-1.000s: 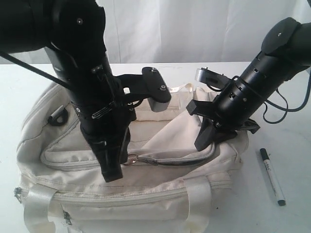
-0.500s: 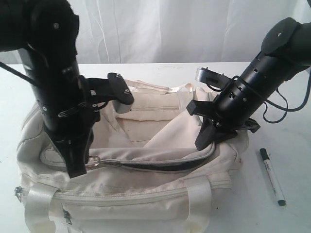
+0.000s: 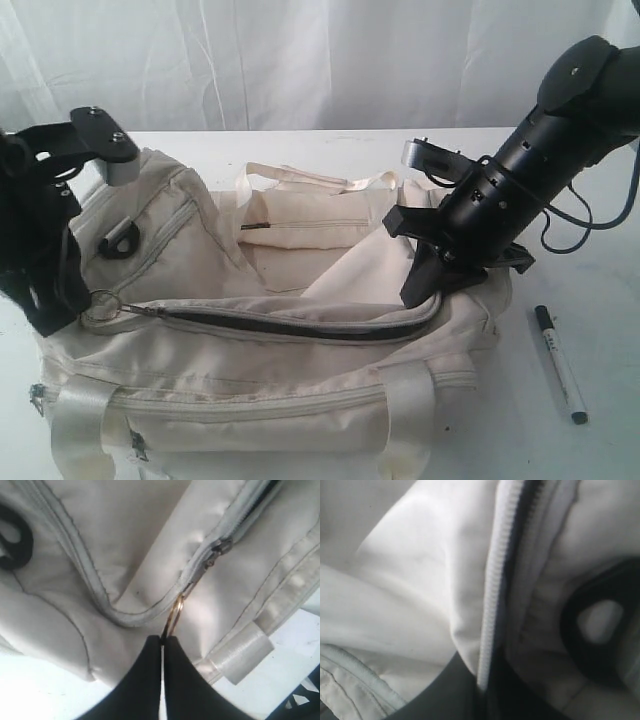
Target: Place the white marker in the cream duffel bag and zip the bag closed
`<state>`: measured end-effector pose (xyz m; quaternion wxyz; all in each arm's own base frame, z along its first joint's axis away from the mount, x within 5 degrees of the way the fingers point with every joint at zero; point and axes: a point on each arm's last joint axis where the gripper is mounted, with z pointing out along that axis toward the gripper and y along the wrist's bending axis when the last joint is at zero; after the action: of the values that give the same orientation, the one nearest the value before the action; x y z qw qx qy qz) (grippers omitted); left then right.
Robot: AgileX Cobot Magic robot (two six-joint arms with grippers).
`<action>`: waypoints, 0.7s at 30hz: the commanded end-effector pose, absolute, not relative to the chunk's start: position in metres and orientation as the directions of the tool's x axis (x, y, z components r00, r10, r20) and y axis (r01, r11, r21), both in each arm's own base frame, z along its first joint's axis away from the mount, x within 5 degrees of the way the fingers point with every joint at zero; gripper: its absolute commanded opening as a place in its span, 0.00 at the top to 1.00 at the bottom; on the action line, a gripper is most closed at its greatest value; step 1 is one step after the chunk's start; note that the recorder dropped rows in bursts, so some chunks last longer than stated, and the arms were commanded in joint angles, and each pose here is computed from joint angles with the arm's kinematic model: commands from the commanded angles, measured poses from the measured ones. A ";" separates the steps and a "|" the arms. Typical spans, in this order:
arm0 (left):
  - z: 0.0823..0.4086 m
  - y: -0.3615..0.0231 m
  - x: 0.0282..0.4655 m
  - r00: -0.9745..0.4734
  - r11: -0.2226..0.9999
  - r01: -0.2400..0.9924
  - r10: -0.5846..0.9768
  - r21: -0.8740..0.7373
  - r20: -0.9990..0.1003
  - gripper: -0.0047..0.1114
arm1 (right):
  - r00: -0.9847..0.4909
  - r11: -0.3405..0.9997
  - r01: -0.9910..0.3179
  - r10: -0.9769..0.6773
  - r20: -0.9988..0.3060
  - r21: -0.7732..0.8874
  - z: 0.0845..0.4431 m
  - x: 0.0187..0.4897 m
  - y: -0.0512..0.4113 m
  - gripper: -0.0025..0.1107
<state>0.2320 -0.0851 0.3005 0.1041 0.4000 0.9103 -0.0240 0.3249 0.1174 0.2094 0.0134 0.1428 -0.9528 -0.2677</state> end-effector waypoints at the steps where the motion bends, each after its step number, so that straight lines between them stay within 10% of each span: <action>1: 0.297 -0.065 0.226 -0.701 0.717 0.695 0.693 0.060 -0.168 0.96 | -0.952 0.835 -0.292 -0.300 -0.059 0.466 0.207 0.325 0.113 0.98; 21: 0.293 -0.073 0.221 -0.708 0.725 0.688 0.661 -0.031 -0.248 0.96 | -0.927 0.804 -0.332 -0.375 -0.011 0.493 0.208 0.318 0.113 0.88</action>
<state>0.2244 -0.0726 0.2922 0.1100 0.3640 0.9236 -0.0479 0.3192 0.1163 0.2096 0.0395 0.1668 -0.9481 -0.2679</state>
